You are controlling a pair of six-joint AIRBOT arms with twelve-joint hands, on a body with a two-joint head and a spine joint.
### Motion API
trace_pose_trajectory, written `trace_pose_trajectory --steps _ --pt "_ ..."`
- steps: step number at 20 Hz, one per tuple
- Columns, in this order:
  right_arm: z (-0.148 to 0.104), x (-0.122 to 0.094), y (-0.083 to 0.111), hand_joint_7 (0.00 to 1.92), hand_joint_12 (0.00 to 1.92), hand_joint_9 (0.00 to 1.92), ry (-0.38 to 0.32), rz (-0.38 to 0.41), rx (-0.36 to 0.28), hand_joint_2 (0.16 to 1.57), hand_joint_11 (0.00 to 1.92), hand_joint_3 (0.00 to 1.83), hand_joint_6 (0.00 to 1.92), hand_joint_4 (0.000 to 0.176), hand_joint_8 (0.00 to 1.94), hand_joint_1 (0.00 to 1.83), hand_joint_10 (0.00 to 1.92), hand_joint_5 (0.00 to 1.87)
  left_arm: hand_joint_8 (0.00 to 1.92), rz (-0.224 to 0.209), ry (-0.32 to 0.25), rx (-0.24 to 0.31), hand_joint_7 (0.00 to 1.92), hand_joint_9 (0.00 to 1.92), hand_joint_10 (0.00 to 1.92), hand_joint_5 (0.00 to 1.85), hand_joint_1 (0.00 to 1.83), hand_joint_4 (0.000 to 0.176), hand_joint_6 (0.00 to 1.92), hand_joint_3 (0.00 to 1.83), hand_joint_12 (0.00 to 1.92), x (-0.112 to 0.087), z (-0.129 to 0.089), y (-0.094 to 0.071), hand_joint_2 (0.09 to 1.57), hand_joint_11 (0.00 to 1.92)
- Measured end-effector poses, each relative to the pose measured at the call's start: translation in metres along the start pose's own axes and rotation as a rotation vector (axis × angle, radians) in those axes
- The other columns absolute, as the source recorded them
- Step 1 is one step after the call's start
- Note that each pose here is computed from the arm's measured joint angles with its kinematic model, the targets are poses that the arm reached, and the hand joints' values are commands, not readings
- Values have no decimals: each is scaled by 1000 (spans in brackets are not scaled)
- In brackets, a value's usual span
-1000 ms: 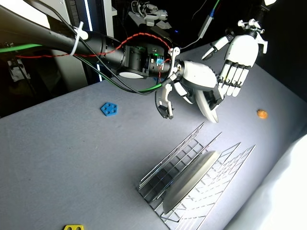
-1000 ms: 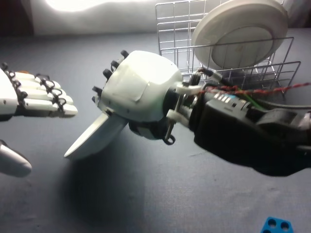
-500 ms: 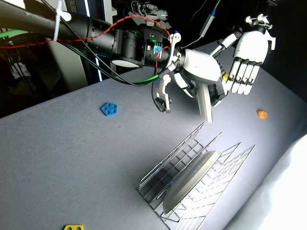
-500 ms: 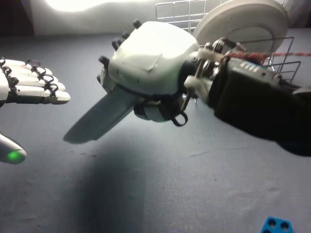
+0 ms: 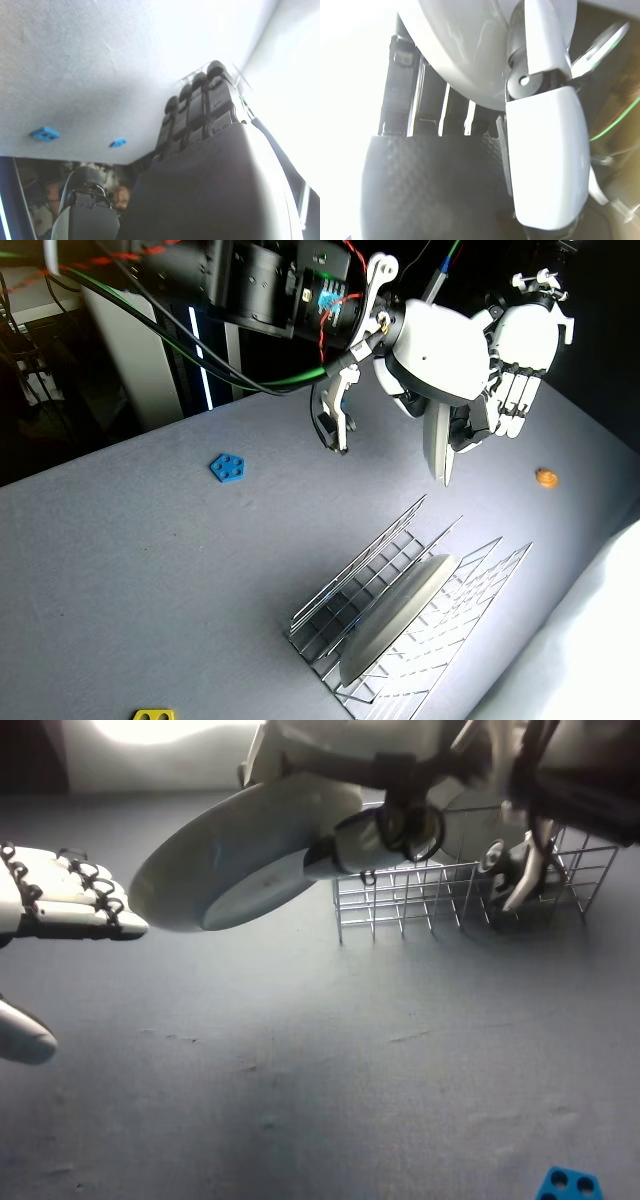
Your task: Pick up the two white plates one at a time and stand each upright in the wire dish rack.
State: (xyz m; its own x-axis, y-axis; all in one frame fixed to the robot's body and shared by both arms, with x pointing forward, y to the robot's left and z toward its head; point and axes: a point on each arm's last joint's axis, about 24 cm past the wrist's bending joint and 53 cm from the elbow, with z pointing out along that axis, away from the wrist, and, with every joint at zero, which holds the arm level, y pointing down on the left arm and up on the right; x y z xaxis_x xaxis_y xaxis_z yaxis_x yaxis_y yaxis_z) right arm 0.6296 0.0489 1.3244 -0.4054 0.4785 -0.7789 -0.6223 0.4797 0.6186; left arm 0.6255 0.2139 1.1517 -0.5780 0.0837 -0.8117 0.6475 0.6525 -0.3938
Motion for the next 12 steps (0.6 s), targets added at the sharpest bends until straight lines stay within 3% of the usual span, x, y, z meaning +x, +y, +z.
trace_pose_trajectory --steps 1,3,7,12 --pt "-2 -5 0 1041 899 1002 3 24 -4 1091 730 0 935 0 852 1254 552 1031 0 2 5 7 0 0 0 0 0 0 0 1 0 1 1 -2 1054 0" --pt "-6 -10 3 1076 875 1178 7 50 -12 1080 745 0 893 26 808 1237 90 1056 0 5 12 9 0 0 0 0 0 0 0 0 0 4 0 -5 1049 0" --pt "-15 -20 -11 1055 886 1189 -3 79 15 1085 712 1 907 28 845 1233 48 1046 0 10 26 5 0 0 0 0 0 0 0 0 0 9 0 -4 1051 0" --pt "-24 -36 -30 1087 886 1214 -40 191 58 1077 748 0 897 24 779 1239 33 1060 0 5 38 5 0 0 0 0 0 0 0 0 0 13 0 -3 1045 0"
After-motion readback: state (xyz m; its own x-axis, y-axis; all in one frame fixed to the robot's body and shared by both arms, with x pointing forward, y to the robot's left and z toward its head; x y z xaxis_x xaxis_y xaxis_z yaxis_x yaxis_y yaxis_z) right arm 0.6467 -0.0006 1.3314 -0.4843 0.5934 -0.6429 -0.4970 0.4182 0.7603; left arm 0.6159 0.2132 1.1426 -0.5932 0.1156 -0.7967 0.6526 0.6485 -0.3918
